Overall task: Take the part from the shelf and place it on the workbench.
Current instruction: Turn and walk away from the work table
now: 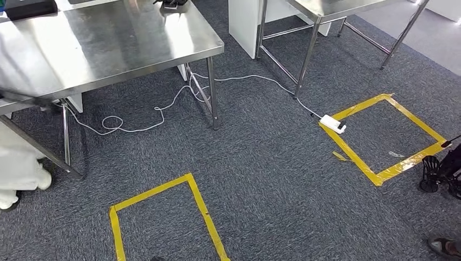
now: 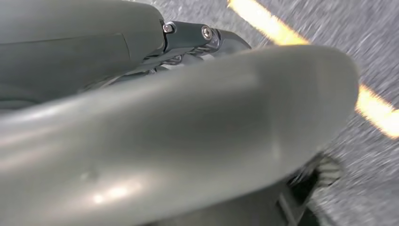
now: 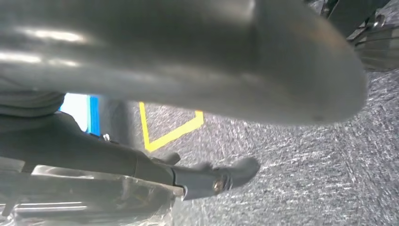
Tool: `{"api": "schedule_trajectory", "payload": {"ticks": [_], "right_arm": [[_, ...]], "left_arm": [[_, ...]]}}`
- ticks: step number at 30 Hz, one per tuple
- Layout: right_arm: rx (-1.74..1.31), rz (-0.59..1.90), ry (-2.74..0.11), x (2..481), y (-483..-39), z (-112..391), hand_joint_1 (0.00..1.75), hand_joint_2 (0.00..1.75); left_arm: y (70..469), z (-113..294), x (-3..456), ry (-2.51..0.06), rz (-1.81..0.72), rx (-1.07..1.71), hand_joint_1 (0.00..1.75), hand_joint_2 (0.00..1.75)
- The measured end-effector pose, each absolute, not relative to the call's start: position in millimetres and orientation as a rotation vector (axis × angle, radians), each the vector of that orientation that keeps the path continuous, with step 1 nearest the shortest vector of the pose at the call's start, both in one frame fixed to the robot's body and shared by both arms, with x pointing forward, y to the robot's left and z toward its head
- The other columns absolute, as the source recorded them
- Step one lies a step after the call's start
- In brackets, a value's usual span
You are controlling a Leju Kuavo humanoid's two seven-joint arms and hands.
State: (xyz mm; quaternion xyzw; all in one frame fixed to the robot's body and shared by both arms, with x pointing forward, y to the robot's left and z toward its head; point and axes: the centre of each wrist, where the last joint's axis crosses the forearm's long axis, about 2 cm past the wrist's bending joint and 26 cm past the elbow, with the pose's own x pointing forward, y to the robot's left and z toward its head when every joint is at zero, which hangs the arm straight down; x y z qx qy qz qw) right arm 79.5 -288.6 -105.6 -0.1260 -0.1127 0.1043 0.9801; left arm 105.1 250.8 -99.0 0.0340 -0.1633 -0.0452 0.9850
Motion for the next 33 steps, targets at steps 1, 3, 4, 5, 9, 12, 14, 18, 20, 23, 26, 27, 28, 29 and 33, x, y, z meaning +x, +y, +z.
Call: {"api": "schedule_trajectory", "payload": {"ticks": [1, 3, 4, 5, 9, 12, 14, 18, 20, 23, 26, 27, 28, 29, 33], "right_arm": [[-0.248, 0.204, -0.224, 79.3, -288.6, -105.7, 0.0, 0.0], [-0.24, 0.19, -0.222, 78.9, -288.7, -105.8, 0.0, 0.0], [-0.238, 0.185, -0.222, 78.6, -288.6, -105.8, 0.0, 0.0], [-0.238, 0.181, -0.222, 78.5, -288.6, -105.9, 0.0, 0.0], [-0.235, 0.174, -0.216, 75.4, -288.2, -106.4, 0.0, 0.0], [-0.232, 0.167, -0.211, 73.1, -287.7, -106.8, 0.0, 0.0], [-0.228, 0.163, -0.21, 73.3, -287.4, -106.8, 0.0, 0.0], [-0.226, 0.156, -0.204, 70.2, -288.9, -107.3, 0.0, 0.0], [-0.226, 0.153, -0.205, 70.9, -289.0, -107.2, 0.0, 0.0], [-0.226, 0.149, -0.204, 70.5, -289.5, -107.3, 0.0, 0.0], [-0.227, 0.147, -0.202, 69.5, -290.3, -107.5, 0.0, 0.0], [-0.226, 0.147, -0.204, 70.5, -290.0, -107.3, 0.0, 0.0], [-0.226, 0.147, -0.206, 71.5, -290.0, -107.1, 0.0, 0.0], [-0.225, 0.147, -0.207, 72.1, -289.8, -107.1, 0.0, 0.0], [-0.224, 0.147, -0.206, 71.7, -290.1, -107.1, 0.0, 0.0]], "left_arm": [[249.4, -98.8, 105.3, -0.319, -0.108, 0.064, 0.0, 0.0], [247.5, -98.8, 104.8, -0.306, -0.136, 0.057, 0.0, 0.0], [247.0, -99.0, 103.8, -0.301, -0.147, 0.055, 0.0, 0.0], [246.7, -99.3, 102.6, -0.296, -0.154, 0.052, 0.0, 0.0], [245.7, -100.5, 97.0, -0.28, -0.182, 0.046, 0.0, 0.0], [246.7, -100.6, 97.0, -0.279, -0.201, 0.046, 0.0, 0.0], [248.0, -100.3, 98.5, -0.283, -0.215, 0.049, 0.0, 0.0], [248.2, -99.5, 102.4, -0.29, -0.233, 0.051, 0.0, 0.0], [248.1, -99.3, 103.3, -0.292, -0.236, 0.051, 0.0, 0.0], [248.2, -99.3, 103.1, -0.29, -0.237, 0.051, 0.0, 0.0], [248.3, -99.2, 103.7, -0.291, -0.237, 0.051, 0.0, 0.0], [248.5, -99.2, 103.8, -0.292, -0.237, 0.052, 0.0, 0.0], [248.8, -99.1, 104.2, -0.292, -0.237, 0.053, 0.0, 0.0], [249.0, -99.0, 104.8, -0.293, -0.237, 0.053, 0.0, 0.0], [248.9, -98.2, 108.0, -0.3, -0.237, 0.054, 0.0, 0.0]]}}
